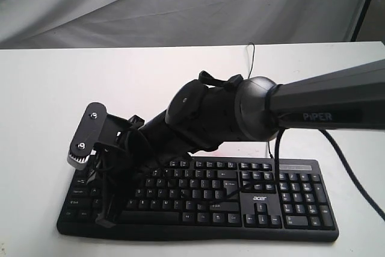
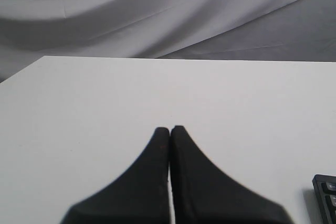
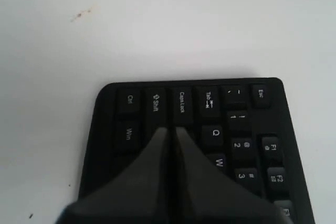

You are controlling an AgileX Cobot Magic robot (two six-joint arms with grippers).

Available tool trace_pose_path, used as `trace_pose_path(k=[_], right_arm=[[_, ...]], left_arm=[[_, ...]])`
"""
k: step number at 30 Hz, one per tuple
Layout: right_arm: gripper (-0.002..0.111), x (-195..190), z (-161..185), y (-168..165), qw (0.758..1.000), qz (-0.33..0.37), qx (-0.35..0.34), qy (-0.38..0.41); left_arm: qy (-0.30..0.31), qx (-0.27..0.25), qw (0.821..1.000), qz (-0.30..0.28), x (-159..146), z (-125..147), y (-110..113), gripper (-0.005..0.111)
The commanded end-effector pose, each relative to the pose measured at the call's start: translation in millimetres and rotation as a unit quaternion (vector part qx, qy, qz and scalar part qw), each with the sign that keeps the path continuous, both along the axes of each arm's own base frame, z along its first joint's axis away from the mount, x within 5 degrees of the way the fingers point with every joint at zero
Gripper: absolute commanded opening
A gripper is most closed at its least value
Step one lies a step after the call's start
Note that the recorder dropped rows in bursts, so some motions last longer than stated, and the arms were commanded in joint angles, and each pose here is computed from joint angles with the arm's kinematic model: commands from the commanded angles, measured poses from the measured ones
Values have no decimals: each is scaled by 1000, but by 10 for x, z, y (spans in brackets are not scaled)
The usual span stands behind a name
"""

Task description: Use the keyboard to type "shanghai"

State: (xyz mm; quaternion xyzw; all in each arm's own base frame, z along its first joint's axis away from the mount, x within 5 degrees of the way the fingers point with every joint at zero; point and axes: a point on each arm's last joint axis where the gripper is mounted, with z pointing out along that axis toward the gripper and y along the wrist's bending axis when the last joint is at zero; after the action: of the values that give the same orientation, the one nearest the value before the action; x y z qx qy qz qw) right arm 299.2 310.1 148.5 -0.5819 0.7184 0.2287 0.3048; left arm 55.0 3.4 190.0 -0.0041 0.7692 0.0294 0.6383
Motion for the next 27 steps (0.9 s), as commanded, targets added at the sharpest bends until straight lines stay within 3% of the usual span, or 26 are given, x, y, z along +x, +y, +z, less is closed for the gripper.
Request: trace_pose_path(k=[1, 27], right_arm=[[0, 61, -23, 69, 1000, 1, 5, 0], [0, 118, -221, 73, 1000, -6, -23, 7]], left_arm=[[-3, -1, 1000, -2, -1, -9, -3, 1], [-3, -1, 1000, -2, -1, -9, -3, 1]])
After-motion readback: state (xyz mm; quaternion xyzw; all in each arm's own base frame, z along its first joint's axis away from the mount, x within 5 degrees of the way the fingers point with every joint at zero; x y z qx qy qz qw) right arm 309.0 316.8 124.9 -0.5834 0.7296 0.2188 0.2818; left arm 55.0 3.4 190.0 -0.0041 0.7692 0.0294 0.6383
